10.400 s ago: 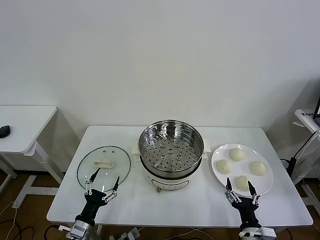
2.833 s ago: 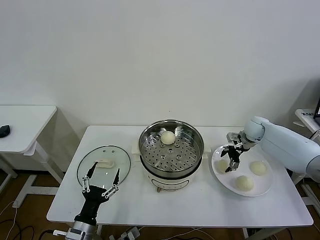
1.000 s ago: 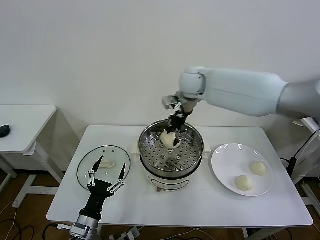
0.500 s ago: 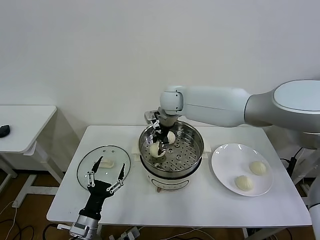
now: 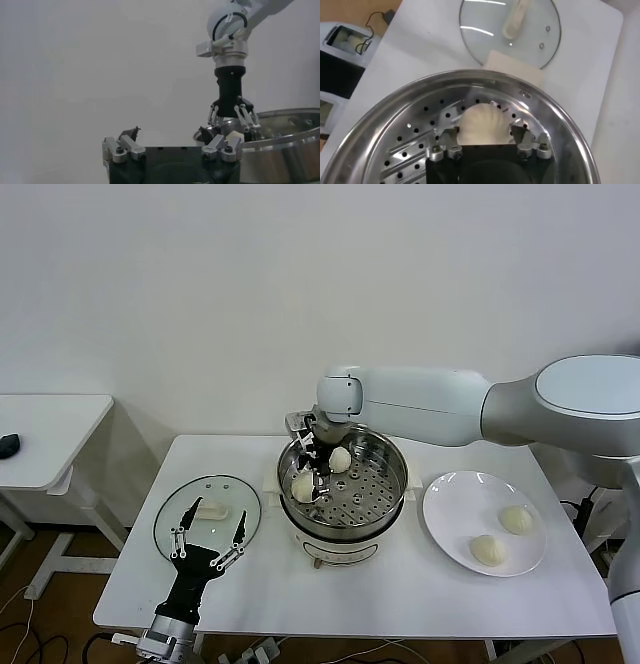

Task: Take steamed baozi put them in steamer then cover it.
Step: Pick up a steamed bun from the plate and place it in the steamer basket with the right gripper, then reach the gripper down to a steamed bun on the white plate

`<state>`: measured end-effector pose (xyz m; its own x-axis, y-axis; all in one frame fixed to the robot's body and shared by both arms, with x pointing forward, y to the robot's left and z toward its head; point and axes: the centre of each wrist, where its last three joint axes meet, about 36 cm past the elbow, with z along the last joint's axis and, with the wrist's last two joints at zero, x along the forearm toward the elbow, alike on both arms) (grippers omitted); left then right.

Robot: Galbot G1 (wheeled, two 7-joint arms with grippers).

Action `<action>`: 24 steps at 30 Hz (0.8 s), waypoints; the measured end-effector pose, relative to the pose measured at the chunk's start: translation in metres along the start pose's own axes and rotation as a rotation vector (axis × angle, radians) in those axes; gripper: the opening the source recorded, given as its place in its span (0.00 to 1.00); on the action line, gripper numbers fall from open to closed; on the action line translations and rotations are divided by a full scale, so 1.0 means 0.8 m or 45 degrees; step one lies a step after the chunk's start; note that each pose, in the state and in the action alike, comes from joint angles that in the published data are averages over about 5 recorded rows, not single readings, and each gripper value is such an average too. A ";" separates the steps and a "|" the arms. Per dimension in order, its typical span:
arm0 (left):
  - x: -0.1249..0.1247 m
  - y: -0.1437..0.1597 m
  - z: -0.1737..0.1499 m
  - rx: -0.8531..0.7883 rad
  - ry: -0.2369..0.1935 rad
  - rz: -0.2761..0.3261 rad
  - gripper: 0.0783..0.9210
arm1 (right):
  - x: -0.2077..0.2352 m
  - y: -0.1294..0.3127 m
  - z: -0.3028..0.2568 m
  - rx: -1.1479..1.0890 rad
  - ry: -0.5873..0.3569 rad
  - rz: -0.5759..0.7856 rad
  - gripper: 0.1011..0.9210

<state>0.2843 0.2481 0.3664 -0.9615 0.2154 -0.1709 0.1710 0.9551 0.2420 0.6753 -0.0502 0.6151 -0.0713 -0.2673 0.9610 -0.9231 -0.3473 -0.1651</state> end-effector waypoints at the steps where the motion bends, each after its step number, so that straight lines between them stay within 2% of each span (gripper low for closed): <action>1: 0.000 0.000 0.000 0.000 0.001 -0.001 0.88 | 0.007 0.001 0.004 -0.002 -0.001 0.002 0.88; 8: 0.001 -0.001 -0.004 0.002 -0.004 -0.002 0.88 | 0.075 0.015 0.051 -0.010 0.006 0.000 0.88; 15: 0.002 -0.005 -0.008 0.004 -0.008 0.011 0.88 | 0.155 0.047 0.149 -0.055 0.073 -0.021 0.88; 19: 0.003 -0.008 -0.009 0.005 -0.007 0.018 0.88 | 0.180 0.078 0.216 -0.106 0.121 -0.043 0.88; 24: 0.004 -0.010 -0.010 0.009 -0.009 0.019 0.88 | 0.187 0.122 0.292 -0.187 0.175 -0.069 0.88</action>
<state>0.2778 0.2395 0.3716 -0.9573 0.2313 -0.1736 0.1872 0.9531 0.2380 0.6630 -0.3338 0.6913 -0.0617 -0.1228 0.9905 -0.9714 -0.2206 -0.0878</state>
